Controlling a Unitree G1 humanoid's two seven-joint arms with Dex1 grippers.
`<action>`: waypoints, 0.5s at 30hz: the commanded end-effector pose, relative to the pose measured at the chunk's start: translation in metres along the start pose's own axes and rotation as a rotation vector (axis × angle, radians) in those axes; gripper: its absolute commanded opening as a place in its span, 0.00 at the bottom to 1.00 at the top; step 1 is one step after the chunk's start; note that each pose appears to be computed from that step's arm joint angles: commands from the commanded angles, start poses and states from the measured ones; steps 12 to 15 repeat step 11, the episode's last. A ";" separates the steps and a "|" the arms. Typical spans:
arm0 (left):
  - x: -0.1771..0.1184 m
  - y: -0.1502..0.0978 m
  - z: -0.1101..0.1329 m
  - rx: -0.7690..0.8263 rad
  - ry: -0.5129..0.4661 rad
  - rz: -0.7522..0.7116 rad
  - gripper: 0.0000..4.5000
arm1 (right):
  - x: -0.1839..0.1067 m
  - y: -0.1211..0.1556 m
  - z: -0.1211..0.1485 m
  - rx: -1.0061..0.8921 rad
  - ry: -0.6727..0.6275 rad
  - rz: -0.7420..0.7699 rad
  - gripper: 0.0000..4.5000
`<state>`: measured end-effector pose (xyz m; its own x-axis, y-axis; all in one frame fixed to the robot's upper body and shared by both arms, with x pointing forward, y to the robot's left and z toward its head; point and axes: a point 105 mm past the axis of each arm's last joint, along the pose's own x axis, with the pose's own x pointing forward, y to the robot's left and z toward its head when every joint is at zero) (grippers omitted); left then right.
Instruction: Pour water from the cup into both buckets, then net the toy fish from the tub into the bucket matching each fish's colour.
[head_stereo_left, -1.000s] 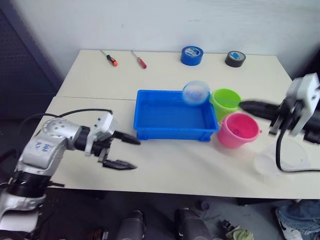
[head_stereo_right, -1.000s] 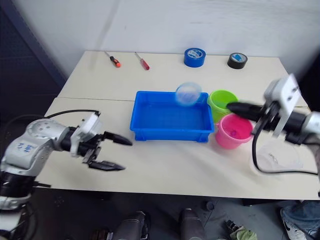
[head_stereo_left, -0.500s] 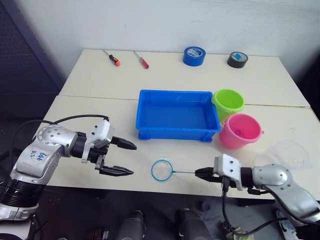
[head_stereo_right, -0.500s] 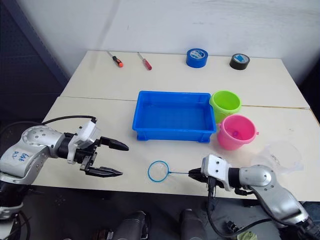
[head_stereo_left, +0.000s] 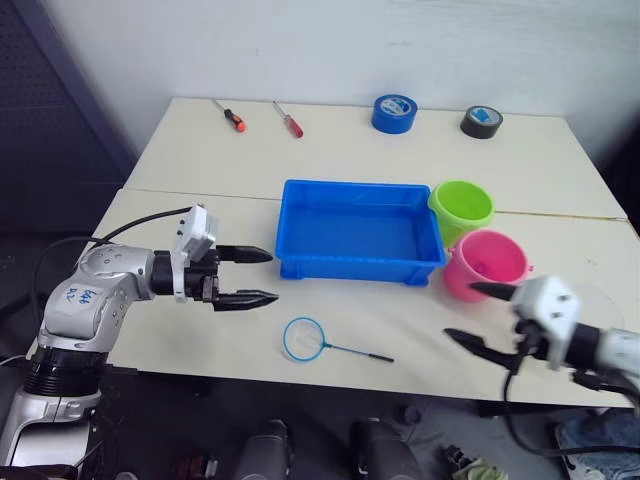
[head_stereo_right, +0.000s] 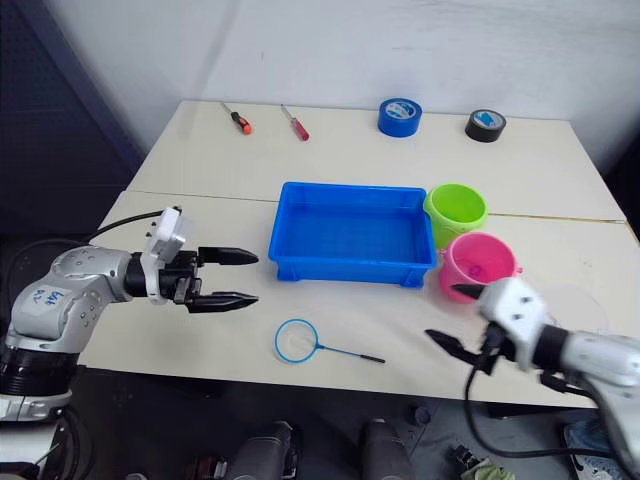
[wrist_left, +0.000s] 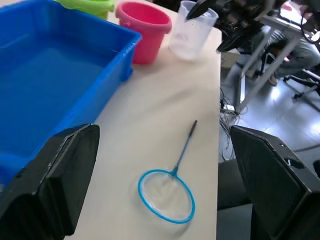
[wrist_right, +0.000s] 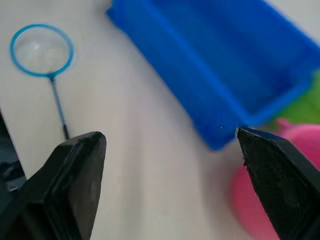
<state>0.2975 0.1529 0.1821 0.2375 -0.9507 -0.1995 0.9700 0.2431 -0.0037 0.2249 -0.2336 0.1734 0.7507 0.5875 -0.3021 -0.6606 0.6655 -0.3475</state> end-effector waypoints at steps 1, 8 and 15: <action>-0.005 0.013 0.016 0.016 -0.062 0.055 1.00 | -0.053 -0.025 0.008 0.046 0.028 -0.208 0.99; -0.008 0.032 0.020 0.036 -0.061 0.091 1.00 | -0.118 -0.041 -0.024 0.150 0.180 -0.438 0.99; -0.008 0.031 0.024 0.045 -0.079 0.058 1.00 | -0.122 -0.041 -0.026 0.160 0.170 -0.456 0.99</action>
